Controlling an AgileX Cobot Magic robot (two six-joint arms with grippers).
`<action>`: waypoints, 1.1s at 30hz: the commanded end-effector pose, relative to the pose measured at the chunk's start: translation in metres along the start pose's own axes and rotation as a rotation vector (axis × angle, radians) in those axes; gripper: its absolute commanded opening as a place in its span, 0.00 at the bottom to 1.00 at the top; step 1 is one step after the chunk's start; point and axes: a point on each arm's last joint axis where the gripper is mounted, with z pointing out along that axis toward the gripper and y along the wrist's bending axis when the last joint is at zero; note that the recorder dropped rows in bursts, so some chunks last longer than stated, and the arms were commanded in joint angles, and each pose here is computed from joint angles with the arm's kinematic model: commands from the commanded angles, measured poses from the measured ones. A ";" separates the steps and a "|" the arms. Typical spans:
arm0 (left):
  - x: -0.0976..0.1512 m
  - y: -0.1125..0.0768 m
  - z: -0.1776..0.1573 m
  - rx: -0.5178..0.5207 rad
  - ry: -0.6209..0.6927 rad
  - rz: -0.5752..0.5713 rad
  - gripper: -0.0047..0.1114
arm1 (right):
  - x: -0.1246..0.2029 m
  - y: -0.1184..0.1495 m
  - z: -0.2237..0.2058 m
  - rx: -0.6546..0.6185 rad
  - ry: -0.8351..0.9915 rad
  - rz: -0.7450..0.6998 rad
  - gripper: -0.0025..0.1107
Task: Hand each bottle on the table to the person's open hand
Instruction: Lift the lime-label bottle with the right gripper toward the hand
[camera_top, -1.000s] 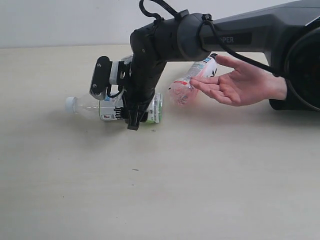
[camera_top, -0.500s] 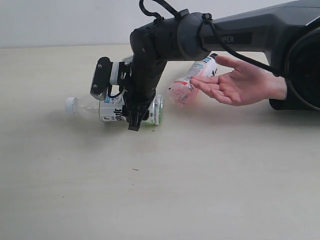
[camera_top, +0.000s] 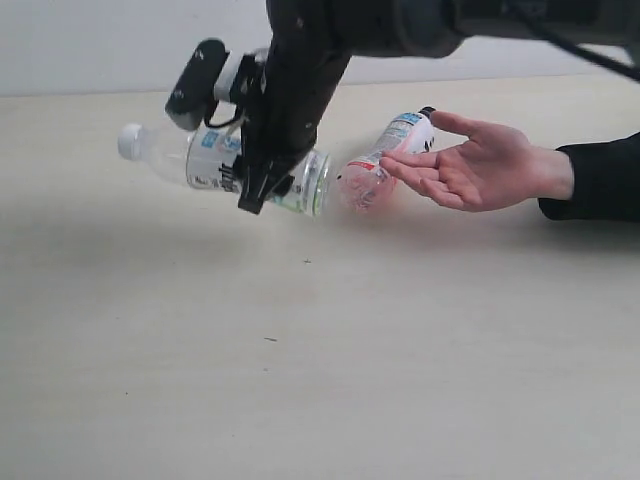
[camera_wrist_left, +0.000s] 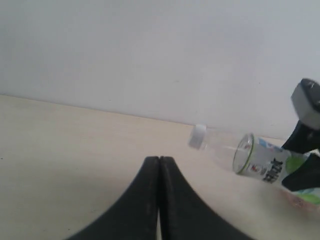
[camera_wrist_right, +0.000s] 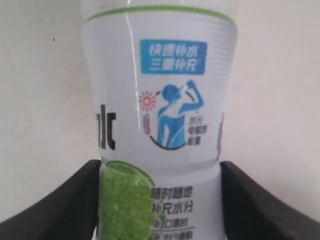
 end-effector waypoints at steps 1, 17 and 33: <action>-0.001 0.000 -0.001 0.001 -0.012 0.002 0.04 | -0.008 -0.005 -0.064 0.045 -0.079 0.099 0.02; -0.001 0.000 -0.001 0.001 -0.012 0.002 0.04 | 0.061 -0.035 -0.196 0.195 0.058 0.566 0.02; -0.001 0.000 -0.001 0.001 -0.012 0.002 0.04 | 0.139 -0.020 -0.200 0.171 0.157 0.685 0.02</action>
